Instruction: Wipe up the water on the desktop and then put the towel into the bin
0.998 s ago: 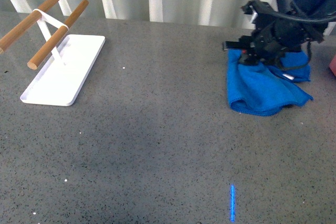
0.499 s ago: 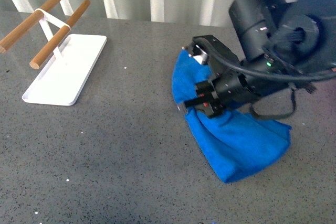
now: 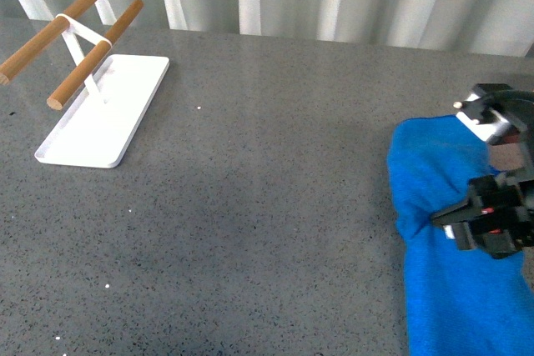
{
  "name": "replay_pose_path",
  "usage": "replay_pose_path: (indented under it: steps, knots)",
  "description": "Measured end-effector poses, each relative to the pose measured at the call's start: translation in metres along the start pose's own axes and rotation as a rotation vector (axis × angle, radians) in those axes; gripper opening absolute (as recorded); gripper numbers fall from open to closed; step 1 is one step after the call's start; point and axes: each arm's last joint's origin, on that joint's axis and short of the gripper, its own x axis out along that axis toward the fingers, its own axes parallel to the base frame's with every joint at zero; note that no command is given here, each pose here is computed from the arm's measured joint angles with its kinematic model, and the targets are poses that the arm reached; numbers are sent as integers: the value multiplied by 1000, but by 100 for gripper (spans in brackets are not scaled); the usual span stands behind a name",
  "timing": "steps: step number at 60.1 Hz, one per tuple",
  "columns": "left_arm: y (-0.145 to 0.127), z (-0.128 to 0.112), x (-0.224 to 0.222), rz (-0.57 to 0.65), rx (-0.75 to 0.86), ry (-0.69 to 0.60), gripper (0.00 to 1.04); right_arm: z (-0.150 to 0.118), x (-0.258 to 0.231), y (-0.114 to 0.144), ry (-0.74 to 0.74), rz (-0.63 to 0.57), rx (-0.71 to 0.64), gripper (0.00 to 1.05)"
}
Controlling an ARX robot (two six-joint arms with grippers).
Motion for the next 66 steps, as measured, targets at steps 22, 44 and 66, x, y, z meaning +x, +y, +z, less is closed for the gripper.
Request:
replay_pose_path:
  steps: [22, 44, 66]
  knots:
    - [0, 0, 0, 0, 0, 0, 98, -8, -17, -53, -3, -105, 57, 4]
    - [0, 0, 0, 0, 0, 0, 98, 59, -23, -55, -85, -157, -34, 4]
    - [0, 0, 0, 0, 0, 0, 98, 160, -103, -61, -296, -254, -98, 4]
